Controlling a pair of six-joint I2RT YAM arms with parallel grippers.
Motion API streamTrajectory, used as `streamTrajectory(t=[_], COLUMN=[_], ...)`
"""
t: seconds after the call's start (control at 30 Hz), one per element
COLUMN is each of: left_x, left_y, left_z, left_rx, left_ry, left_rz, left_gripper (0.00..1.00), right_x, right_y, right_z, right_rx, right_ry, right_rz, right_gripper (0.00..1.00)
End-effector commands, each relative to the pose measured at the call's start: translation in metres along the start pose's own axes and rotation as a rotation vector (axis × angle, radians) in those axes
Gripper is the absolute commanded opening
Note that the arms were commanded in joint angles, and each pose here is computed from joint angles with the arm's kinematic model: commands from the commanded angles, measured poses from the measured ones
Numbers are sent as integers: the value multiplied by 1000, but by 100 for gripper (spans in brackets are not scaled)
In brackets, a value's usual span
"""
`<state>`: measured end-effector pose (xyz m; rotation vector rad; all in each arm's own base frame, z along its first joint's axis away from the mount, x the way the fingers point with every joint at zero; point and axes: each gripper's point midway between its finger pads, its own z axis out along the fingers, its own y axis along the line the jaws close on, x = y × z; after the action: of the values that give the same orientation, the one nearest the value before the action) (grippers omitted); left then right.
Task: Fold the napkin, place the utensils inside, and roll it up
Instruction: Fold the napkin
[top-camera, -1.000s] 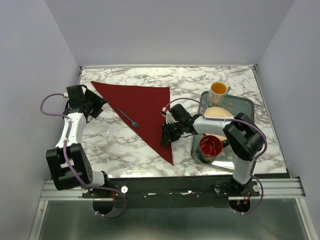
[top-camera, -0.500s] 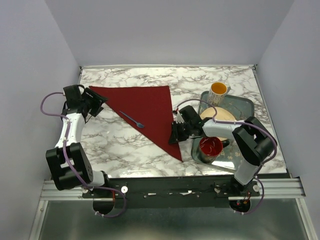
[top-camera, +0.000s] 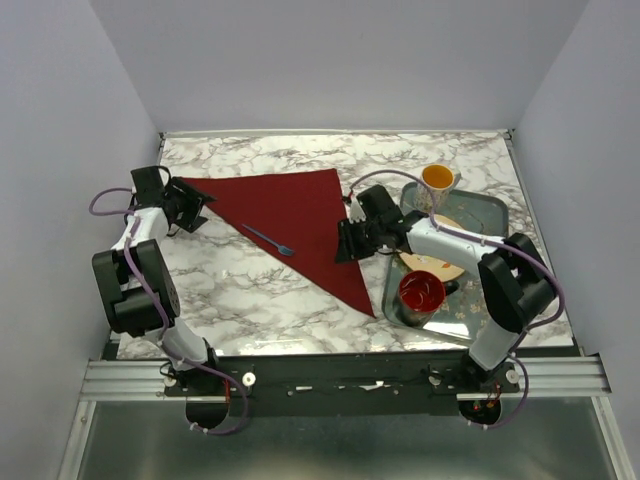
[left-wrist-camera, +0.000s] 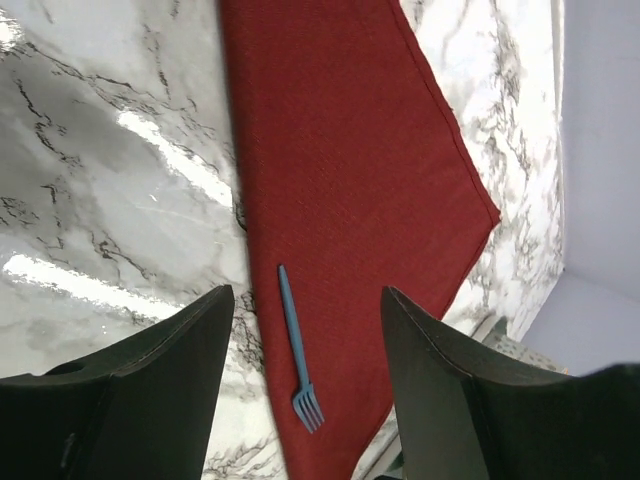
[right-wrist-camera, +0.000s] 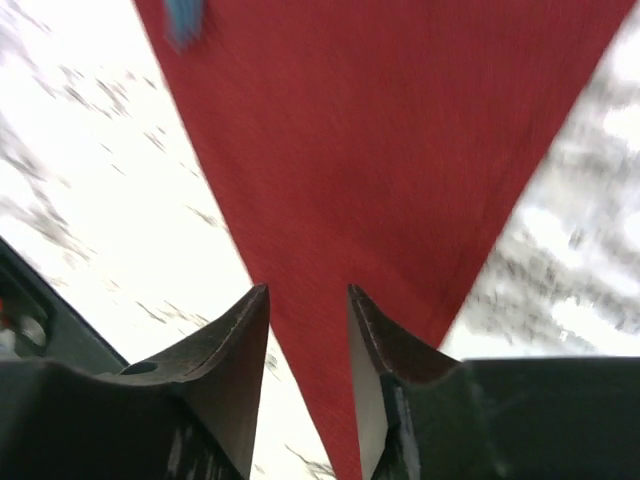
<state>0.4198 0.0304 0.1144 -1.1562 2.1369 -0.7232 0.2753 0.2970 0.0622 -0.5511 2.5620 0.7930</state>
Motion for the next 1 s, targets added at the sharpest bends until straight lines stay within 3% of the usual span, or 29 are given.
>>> streamTrajectory(t=[0.0,0.03,0.07,0.23,0.43,0.67,0.87,0.97], left_x=[-36,-45,-48,-73,-97,-125,-148,-152], left_y=[-13,-8,-6,1,6,11,4,7], left_z=[5,12,17,48,64,73,78,86], left_rx=[9,-18,-24,-38,-74,-159,-161,-190], left_ry=[-100,-101,-88,-48,-87,-154,-211,-184], left_rz=[-8,-16,-7,-16,26,166,261,253], left_gripper=[75,91,99,98,85,56,43,41], right_x=[-30,-30,-28,-18,-15,-16,-18,-17], right_y=[12,12,9,0,3,10,13,12], right_z=[-3,-1,3,12,13,12,6,4], right_rx=[-14,-15,-9,1,-23,-62,-68,-64], right_ry=[-23,-21,-12,23,33,31,13,10], right_rz=[-36,-33,-27,-24,-19,-22,-34,-34], right_gripper=[47,47,47,47,47,47,47,47])
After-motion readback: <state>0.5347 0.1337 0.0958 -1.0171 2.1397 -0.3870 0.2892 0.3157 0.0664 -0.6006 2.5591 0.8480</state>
